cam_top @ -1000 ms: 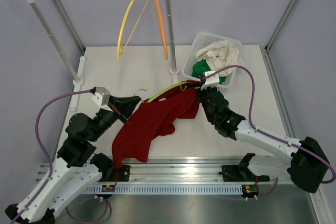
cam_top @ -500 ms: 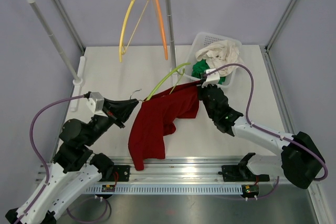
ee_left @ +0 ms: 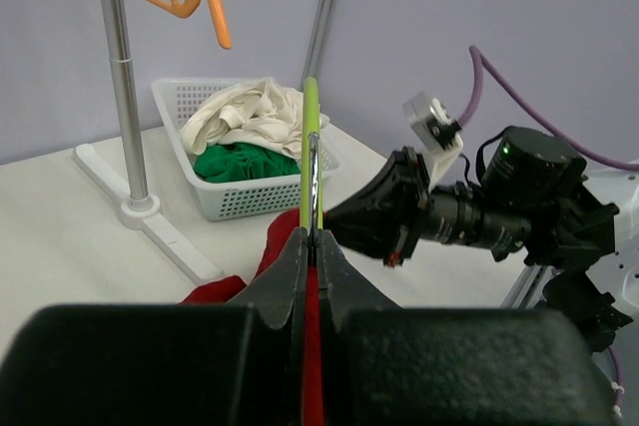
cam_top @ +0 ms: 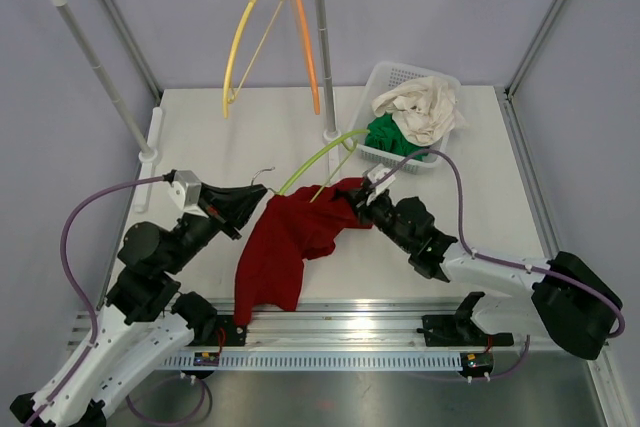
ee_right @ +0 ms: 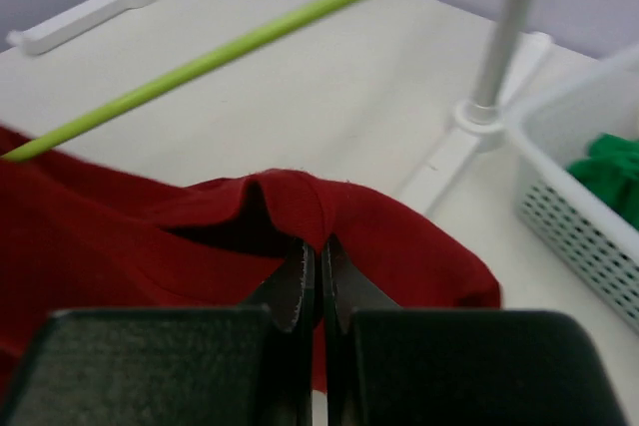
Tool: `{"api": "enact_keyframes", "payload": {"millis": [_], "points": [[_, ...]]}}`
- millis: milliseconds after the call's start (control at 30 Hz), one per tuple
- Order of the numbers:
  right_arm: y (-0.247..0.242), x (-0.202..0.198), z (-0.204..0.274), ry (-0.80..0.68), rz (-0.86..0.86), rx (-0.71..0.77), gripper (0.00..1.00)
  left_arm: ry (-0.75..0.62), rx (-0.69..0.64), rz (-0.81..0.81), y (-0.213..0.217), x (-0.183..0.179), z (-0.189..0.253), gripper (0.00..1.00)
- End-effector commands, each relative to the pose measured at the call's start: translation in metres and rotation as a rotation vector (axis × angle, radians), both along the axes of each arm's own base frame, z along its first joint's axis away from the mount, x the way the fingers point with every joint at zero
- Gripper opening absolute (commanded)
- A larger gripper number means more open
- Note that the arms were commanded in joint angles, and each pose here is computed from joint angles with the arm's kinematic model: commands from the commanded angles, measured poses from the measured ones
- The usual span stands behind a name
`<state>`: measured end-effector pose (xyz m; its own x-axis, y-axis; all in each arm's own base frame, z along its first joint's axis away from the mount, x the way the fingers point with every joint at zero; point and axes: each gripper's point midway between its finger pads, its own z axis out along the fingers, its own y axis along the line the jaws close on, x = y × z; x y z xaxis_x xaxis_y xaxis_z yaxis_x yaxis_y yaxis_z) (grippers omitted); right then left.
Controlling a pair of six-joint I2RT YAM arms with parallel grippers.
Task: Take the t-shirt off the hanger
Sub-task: Remove the tshirt from the hanger
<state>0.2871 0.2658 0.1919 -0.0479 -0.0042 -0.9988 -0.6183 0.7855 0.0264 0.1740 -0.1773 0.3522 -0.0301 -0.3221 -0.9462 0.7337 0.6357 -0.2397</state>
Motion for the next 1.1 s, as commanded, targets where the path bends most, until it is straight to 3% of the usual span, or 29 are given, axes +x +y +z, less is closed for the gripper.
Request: {"api": "enact_keyframes", "payload": {"millis": [0, 567, 800, 1067], "points": [[0.046, -0.036, 0.017, -0.136, 0.214, 0.015, 0.0, -0.111, -0.114, 0.017, 0.004, 0.0, 0.04, 0.0], [0.086, -0.117, 0.005, -0.223, 0.633, 0.015, 0.0, -0.244, -0.237, 0.007, -0.004, 0.01, 0.054, 0.0], [0.108, -0.137, -0.005, -0.217, 0.715, -0.023, 0.0, -0.301, -0.317, -0.084, -0.01, -0.006, 0.066, 0.0], [0.109, -0.136, -0.012, -0.221, 0.686, -0.065, 0.03, -0.41, -0.486, -0.176, 0.004, -0.039, 0.085, 0.0]]}}
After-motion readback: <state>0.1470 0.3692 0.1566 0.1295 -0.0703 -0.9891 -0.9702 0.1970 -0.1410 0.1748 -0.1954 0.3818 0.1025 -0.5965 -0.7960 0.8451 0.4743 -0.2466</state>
